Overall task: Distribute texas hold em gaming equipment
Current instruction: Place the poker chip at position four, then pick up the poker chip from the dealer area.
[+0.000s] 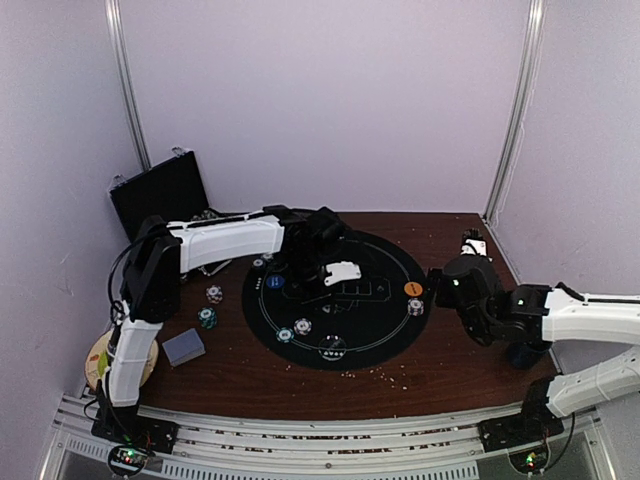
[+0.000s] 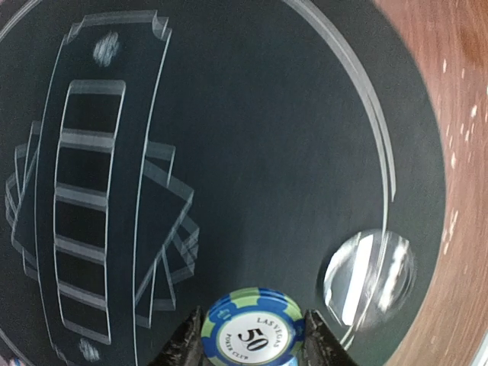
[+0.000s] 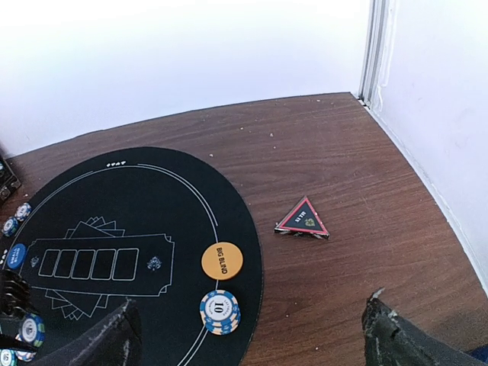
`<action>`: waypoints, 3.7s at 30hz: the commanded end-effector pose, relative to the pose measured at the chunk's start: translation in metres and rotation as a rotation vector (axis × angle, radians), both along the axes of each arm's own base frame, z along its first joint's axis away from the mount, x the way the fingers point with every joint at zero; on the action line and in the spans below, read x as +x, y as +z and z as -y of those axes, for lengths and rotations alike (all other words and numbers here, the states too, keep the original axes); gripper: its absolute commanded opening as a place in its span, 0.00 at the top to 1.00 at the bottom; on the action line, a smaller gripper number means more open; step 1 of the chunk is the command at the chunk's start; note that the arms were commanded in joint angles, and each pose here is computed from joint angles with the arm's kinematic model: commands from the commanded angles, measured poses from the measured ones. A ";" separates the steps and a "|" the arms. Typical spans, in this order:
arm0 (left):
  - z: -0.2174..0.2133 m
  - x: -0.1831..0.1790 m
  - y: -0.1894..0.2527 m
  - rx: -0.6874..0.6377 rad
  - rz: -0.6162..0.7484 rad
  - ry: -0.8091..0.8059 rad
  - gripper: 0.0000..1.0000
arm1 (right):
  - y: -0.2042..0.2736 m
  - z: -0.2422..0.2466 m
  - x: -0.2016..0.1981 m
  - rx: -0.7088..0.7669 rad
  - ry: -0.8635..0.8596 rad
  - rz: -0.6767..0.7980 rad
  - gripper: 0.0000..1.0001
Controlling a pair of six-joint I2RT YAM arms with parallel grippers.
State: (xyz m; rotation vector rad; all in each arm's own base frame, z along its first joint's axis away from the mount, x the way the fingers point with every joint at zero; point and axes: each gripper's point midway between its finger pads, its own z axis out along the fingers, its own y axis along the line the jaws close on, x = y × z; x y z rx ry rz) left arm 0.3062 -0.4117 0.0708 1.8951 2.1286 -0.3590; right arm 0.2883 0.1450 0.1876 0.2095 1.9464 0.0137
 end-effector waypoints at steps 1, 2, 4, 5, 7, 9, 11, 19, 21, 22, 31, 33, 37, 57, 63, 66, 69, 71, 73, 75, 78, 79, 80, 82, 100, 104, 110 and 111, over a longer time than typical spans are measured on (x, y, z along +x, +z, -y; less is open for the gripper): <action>0.032 -0.004 0.004 -0.039 -0.008 -0.011 0.65 | 0.001 0.007 0.000 0.014 -0.031 0.019 0.00; 0.038 -0.006 0.000 -0.032 -0.005 -0.021 0.65 | 0.001 0.007 -0.001 0.014 -0.032 0.019 0.00; 0.047 -0.010 -0.009 -0.020 -0.004 -0.037 0.65 | 0.002 0.008 -0.001 0.017 -0.036 0.021 0.00; 0.051 -0.012 -0.013 -0.015 -0.007 -0.043 0.65 | 0.003 0.009 -0.001 0.021 -0.038 0.024 0.00; 0.055 -0.014 -0.023 -0.004 -0.015 -0.049 0.65 | 0.005 0.010 -0.002 0.031 -0.038 0.030 0.00; 0.057 -0.016 -0.031 0.005 -0.020 -0.053 0.65 | 0.008 0.012 -0.004 0.041 -0.040 0.039 0.00; 0.058 -0.014 -0.038 0.009 -0.019 -0.052 0.65 | 0.011 0.013 -0.005 0.054 -0.039 0.051 0.00; 0.057 -0.015 -0.053 0.027 -0.031 -0.054 0.46 | 0.013 0.012 -0.006 0.059 -0.022 0.054 0.00; 0.055 -0.013 -0.050 0.033 -0.017 -0.051 0.33 | 0.011 0.010 -0.005 0.052 -0.016 0.047 0.00; 0.054 -0.012 -0.048 0.034 -0.007 -0.048 0.26 | 0.010 0.008 -0.004 0.047 -0.012 0.042 0.00; 0.051 0.023 0.040 -0.095 0.154 0.018 0.02 | 0.009 -0.003 -0.001 0.018 0.036 0.013 0.00; 0.043 0.029 0.062 -0.126 0.170 0.035 0.02 | 0.012 -0.011 -0.001 0.027 0.086 0.015 0.00; 0.012 0.040 0.098 -0.187 0.169 0.073 0.02 | 0.006 -0.041 0.004 0.005 0.196 -0.065 0.00; -0.136 0.073 0.075 -0.305 0.080 0.444 0.02 | -0.106 -0.194 0.036 -0.257 0.545 -0.562 0.00; -0.148 0.086 0.073 -0.301 0.131 0.558 0.02 | -0.117 -0.211 0.033 -0.247 0.598 -0.641 0.02; -0.150 0.086 0.068 -0.304 0.130 0.571 0.02 | -0.120 -0.211 0.031 -0.250 0.598 -0.669 0.03; -0.152 0.085 0.069 -0.308 0.145 0.580 0.02 | -0.127 -0.205 0.026 -0.274 0.593 -0.712 0.03; -0.154 0.085 0.072 -0.315 0.153 0.587 0.02 | -0.131 -0.204 0.022 -0.281 0.598 -0.732 0.03; -0.155 0.085 0.079 -0.327 0.170 0.595 0.02 | -0.136 -0.202 0.021 -0.287 0.592 -0.741 0.03; -0.157 0.085 0.083 -0.337 0.191 0.606 0.02 | -0.142 -0.199 0.020 -0.295 0.586 -0.753 0.04; -0.159 0.087 0.085 -0.342 0.206 0.621 0.02 | -0.151 -0.198 0.019 -0.297 0.582 -0.770 0.06; -0.159 0.087 0.085 -0.342 0.203 0.622 0.02 | -0.153 -0.198 0.019 -0.295 0.579 -0.772 0.07; -0.159 0.086 0.083 -0.342 0.198 0.624 0.02 | -0.153 -0.198 0.019 -0.290 0.579 -0.771 0.07; -0.156 0.085 0.080 -0.343 0.181 0.620 0.02 | -0.154 -0.199 0.020 -0.287 0.580 -0.773 0.08; -0.155 0.085 0.070 -0.332 0.154 0.624 0.02 | -0.159 -0.198 0.027 -0.238 0.564 -0.759 0.12; -0.155 0.085 0.069 -0.331 0.151 0.622 0.02 | -0.164 -0.198 0.027 -0.237 0.565 -0.768 0.12; -0.154 0.085 0.068 -0.330 0.147 0.622 0.02 | -0.168 -0.195 0.023 -0.215 0.548 -0.774 0.16; -0.154 0.085 0.068 -0.330 0.147 0.622 0.02 | -0.168 -0.194 0.022 -0.208 0.542 -0.773 0.16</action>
